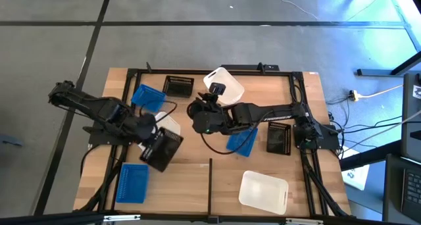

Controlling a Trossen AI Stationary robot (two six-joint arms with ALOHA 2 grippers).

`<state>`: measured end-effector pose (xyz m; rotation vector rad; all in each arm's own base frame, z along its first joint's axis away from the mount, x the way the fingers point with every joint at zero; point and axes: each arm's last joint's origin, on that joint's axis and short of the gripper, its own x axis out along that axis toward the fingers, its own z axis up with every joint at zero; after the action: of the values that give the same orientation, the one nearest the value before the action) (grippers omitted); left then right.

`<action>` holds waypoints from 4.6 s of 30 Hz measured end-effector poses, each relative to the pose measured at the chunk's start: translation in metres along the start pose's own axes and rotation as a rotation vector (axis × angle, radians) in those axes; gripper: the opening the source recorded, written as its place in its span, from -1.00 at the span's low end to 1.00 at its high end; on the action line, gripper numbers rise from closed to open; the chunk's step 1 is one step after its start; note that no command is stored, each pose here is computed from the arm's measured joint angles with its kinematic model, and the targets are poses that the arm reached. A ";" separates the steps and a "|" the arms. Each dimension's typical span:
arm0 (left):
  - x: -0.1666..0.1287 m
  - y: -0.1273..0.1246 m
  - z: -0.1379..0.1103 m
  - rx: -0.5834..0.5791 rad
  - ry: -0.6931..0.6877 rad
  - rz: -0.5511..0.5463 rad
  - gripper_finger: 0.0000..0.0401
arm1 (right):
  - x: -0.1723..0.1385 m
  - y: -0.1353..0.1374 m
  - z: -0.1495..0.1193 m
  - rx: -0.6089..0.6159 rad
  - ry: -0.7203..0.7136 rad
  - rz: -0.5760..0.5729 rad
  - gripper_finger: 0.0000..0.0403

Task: Stack baskets on shelf by color
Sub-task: Put the bottom left bin on the shelf, then put the top white bin on the shelf

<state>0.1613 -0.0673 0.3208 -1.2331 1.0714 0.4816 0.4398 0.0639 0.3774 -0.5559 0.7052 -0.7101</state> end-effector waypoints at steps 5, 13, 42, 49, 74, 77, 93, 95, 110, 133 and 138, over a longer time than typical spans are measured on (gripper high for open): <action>0.003 -0.013 -0.019 -0.140 0.131 -0.088 -1.00 | 0.000 0.000 0.000 -0.012 0.000 0.001 -0.52; 0.042 -0.023 -0.052 -0.208 0.116 0.041 -1.00 | 0.000 0.000 0.000 0.013 0.000 0.000 -0.52; 0.122 -0.034 -0.080 -0.269 0.165 0.265 -0.85 | 0.000 0.000 0.000 0.011 -0.001 0.001 -0.52; 0.131 -0.036 -0.074 -0.265 0.206 0.297 -0.77 | 0.000 0.000 0.000 0.013 -0.001 0.001 -0.52; 0.103 -0.051 -0.038 0.084 0.184 0.043 -0.79 | 0.000 0.000 0.000 0.014 -0.002 0.002 -0.52; 0.115 -0.051 -0.040 0.121 0.198 0.082 -0.79 | 0.000 0.000 0.000 0.014 -0.002 0.002 -0.52; 0.132 -0.046 -0.033 0.120 0.096 0.180 -0.79 | 0.000 0.000 0.000 0.014 -0.002 0.002 -0.52; 0.132 -0.045 -0.032 0.120 0.082 0.190 -0.79 | 0.000 0.000 0.000 0.014 -0.002 0.002 -0.52; 0.130 -0.036 -0.034 0.074 0.099 0.287 -0.79 | 0.000 0.000 0.000 0.014 -0.002 0.003 -0.52; 0.096 -0.049 -0.042 0.050 0.087 0.238 -0.79 | -0.001 -0.015 0.000 0.019 0.003 0.001 -0.52; 0.059 -0.056 -0.034 0.070 -0.060 0.320 -0.79 | -0.010 -0.037 0.000 0.010 -0.021 0.056 -0.52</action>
<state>0.2200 -0.1298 0.3013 -0.9833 1.2305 0.7149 0.4203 0.0476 0.4055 -0.5313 0.6951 -0.6546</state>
